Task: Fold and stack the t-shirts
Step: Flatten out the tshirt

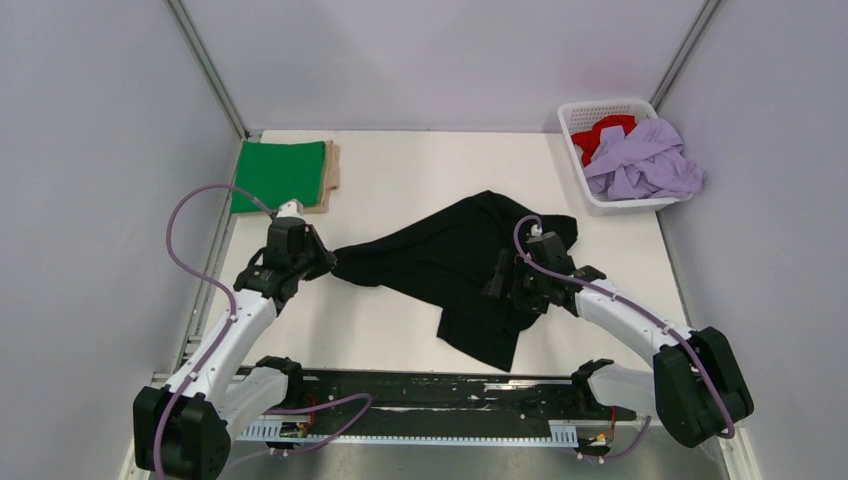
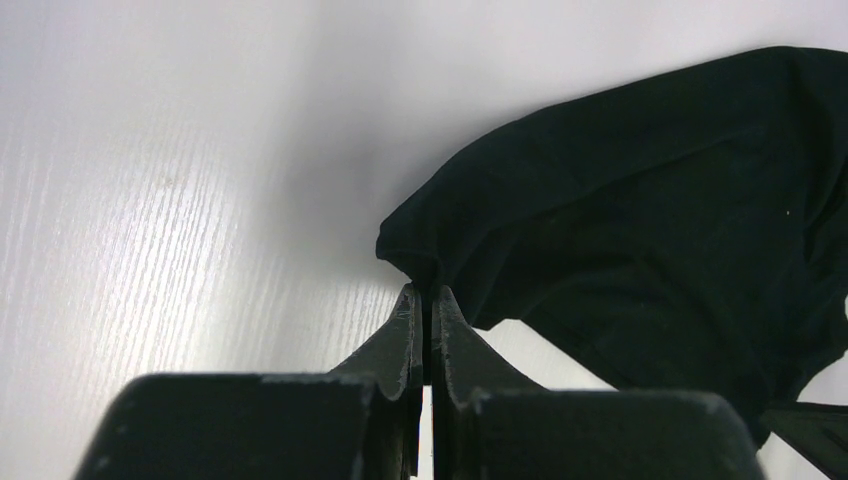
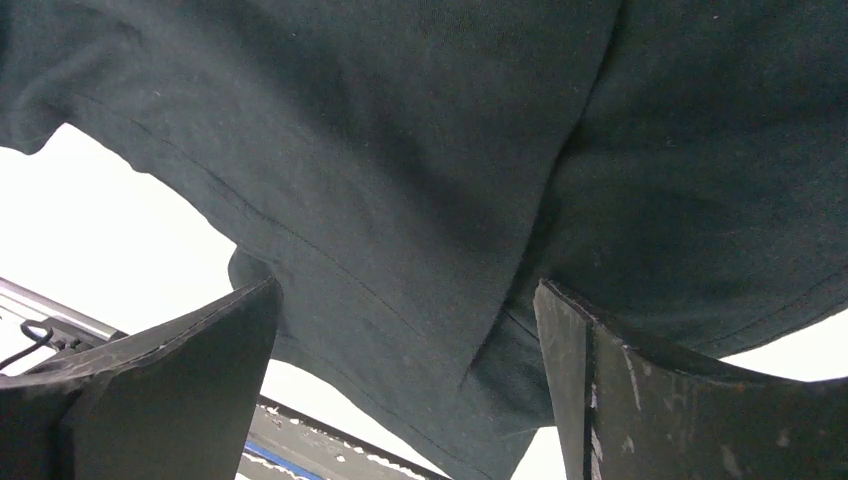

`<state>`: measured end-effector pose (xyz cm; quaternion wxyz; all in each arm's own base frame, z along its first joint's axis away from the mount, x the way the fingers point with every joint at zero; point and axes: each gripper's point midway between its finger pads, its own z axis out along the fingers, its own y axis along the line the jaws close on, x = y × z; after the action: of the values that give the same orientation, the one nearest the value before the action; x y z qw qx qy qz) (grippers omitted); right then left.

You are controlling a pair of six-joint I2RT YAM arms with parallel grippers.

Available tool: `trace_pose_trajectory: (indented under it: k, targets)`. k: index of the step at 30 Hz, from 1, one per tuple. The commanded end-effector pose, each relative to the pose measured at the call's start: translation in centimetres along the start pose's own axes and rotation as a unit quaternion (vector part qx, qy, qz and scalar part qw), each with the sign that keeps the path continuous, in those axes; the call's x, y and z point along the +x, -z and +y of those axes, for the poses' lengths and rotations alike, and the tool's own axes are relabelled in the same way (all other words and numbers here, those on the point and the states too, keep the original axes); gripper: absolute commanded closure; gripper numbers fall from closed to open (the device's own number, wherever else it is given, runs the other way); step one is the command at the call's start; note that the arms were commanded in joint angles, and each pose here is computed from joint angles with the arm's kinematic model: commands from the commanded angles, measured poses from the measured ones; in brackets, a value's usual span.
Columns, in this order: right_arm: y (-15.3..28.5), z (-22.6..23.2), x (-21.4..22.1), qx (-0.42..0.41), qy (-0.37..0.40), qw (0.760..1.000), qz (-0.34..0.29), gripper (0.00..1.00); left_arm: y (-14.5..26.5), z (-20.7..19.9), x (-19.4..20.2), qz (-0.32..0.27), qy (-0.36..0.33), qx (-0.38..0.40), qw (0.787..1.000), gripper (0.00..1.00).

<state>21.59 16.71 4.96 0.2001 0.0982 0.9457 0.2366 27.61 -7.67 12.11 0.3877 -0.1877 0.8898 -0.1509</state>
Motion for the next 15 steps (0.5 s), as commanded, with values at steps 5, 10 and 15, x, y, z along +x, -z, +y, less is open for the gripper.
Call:
trace_pose_trajectory:
  k: [5,10,15]
  targets:
    - [-0.1,2.9,-1.6,-0.068,0.001,0.997,-0.033,0.05,0.4,-0.3,-0.5,-0.014,0.007,0.010,1.000,1.00]
    - [0.6,5.0,-2.0,-0.127,0.009,0.991,-0.048,0.06,0.4,-0.3,-0.4,-0.013,0.007,0.011,1.000,1.00]
    - [1.0,4.9,-1.4,-0.137,0.013,0.989,-0.051,0.07,0.4,-0.3,-0.2,-0.011,0.006,0.012,1.000,1.00]
